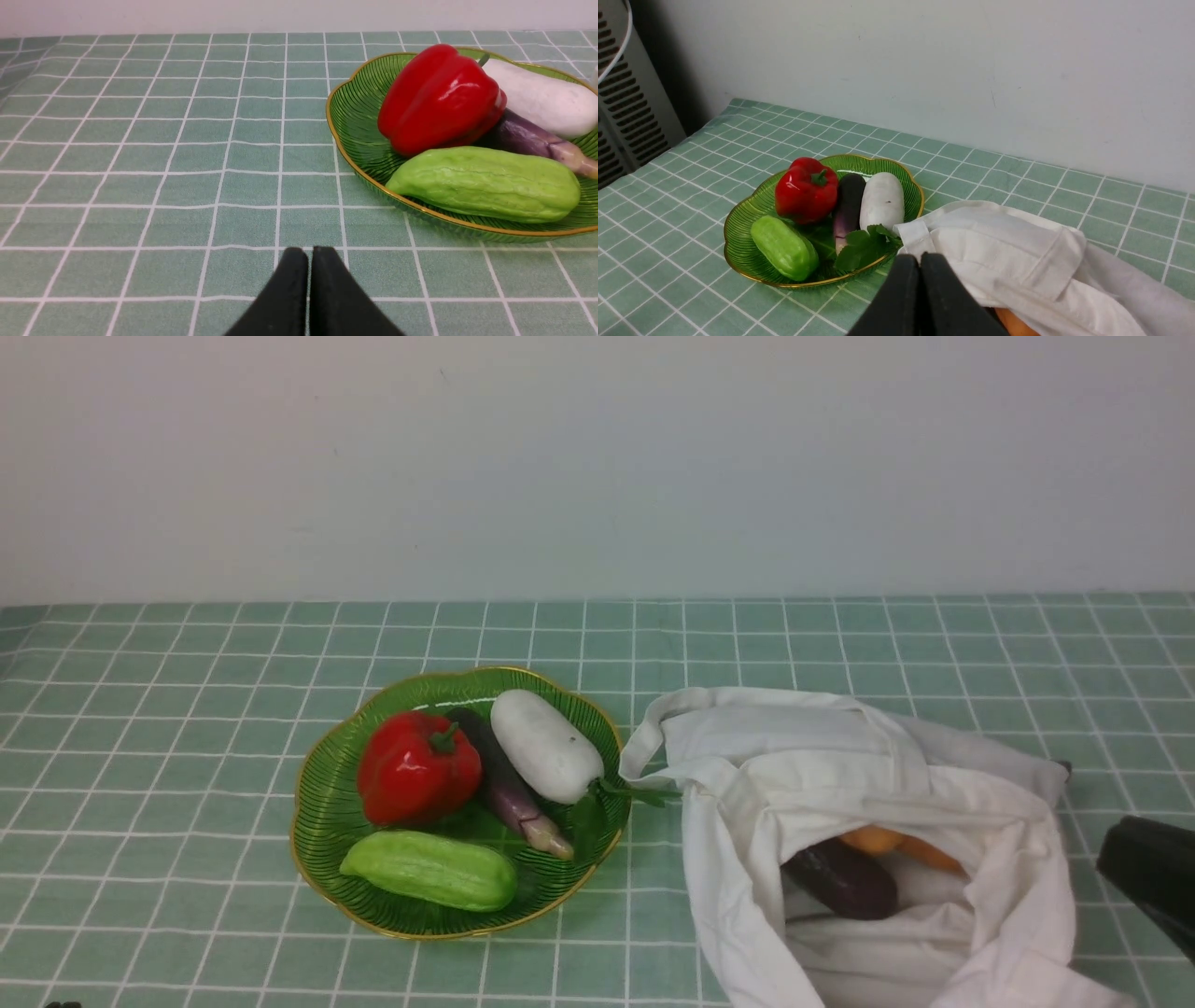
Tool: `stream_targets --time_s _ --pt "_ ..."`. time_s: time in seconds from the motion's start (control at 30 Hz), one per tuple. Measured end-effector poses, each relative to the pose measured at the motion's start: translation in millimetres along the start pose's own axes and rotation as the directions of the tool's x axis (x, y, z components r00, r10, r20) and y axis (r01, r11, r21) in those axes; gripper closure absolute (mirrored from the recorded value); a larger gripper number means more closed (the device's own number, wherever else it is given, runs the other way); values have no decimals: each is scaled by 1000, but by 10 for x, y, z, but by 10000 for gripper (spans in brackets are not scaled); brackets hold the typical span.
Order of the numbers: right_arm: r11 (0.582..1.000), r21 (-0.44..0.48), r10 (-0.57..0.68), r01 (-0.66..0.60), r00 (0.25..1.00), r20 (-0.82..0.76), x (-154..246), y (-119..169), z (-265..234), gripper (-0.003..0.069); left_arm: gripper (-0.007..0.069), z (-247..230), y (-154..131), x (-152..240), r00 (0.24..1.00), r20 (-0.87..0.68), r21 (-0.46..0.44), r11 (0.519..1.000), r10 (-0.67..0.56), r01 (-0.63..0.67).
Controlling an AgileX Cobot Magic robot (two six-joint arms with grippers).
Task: Take vegetables from cloth bag on blue coffee tablecloth place on plate.
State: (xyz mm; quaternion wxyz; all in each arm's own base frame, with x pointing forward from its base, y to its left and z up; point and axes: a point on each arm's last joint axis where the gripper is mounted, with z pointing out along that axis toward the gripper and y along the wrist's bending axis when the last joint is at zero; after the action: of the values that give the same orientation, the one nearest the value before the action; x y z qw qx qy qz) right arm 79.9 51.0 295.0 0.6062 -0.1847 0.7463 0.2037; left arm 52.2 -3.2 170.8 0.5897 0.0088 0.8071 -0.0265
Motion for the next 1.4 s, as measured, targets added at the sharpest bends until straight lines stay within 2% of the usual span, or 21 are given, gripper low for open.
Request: stream_targets --time_s 0.2,0.3,0.37,0.5,0.7,0.73,0.8,0.97,1.4 --pt "1000 0 -7 7 1000 2 7 0 3 673 633 0 0 0 1000 0 0 1000 0 0" --pt "999 24 -48 48 999 -1 136 -34 -9 673 633 0 0 0 1000 0 0 1000 0 0" --pt "996 67 -62 62 998 -5 243 -85 -42 673 633 0 0 0 1000 0 0 1000 0 0" --pt "977 210 -35 31 999 15 490 -198 -140 673 633 0 0 0 1000 0 0 1000 0 0" --pt "903 429 -34 14 999 38 905 -329 -257 673 633 0 0 0 1000 0 0 1000 0 0" --pt "903 429 -35 15 999 39 915 -329 -258 673 633 0 0 0 1000 0 0 1000 0 0" --pt "875 484 -24 4 999 35 1062 -362 -268 673 633 0 0 0 1000 0 0 1000 0 0" --pt "851 525 -1 -9 1000 19 1171 -393 -265 673 633 0 0 0 1000 0 0 1000 0 0" --pt "849 529 4 -8 1000 9 1181 -395 -266 673 633 0 0 0 1000 0 0 1000 0 0"
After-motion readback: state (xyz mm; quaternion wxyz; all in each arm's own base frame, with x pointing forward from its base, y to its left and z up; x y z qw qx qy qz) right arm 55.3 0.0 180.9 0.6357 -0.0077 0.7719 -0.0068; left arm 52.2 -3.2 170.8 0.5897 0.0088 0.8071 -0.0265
